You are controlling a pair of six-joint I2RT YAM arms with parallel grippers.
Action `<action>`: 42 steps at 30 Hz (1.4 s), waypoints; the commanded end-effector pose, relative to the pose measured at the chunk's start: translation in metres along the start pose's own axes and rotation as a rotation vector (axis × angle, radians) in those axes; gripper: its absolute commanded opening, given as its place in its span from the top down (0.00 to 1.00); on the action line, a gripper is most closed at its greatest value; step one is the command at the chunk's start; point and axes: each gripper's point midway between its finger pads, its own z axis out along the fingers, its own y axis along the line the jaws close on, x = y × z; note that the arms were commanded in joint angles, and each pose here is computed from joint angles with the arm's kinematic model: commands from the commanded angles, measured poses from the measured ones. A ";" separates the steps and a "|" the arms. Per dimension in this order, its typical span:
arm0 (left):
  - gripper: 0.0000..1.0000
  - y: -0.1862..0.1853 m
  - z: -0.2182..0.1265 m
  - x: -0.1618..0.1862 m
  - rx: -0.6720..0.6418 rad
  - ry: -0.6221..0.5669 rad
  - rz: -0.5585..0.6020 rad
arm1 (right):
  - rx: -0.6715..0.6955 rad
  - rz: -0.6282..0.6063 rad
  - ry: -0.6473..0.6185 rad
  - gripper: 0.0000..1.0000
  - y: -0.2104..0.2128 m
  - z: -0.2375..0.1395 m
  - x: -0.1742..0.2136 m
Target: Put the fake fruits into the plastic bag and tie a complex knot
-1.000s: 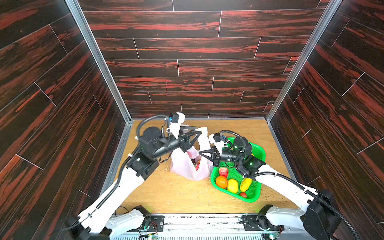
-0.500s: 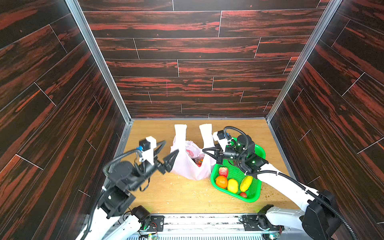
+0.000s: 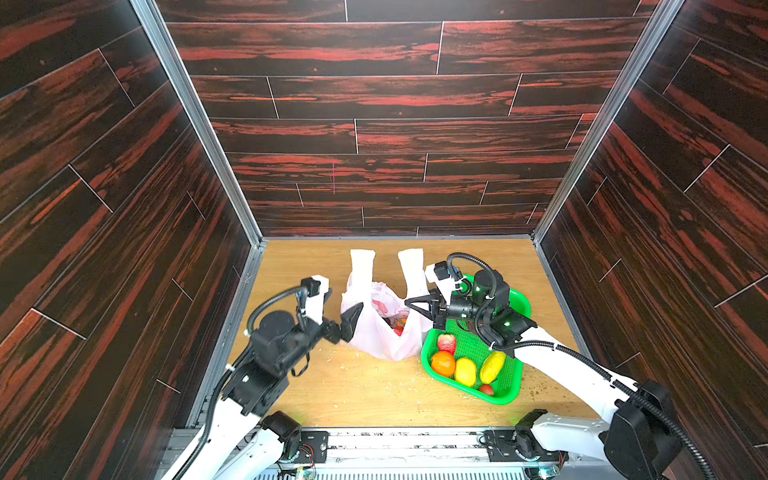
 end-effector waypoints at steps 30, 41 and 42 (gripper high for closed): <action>0.27 -0.018 0.041 -0.001 0.439 -0.049 -0.061 | -0.024 -0.024 -0.015 1.00 0.009 -0.005 -0.014; 0.64 -0.018 0.042 0.004 0.455 -0.048 -0.069 | -0.025 -0.024 -0.029 1.00 0.009 -0.005 -0.019; 0.67 -0.018 0.042 0.005 0.453 -0.049 -0.070 | -0.024 -0.023 -0.029 1.00 0.009 -0.004 -0.019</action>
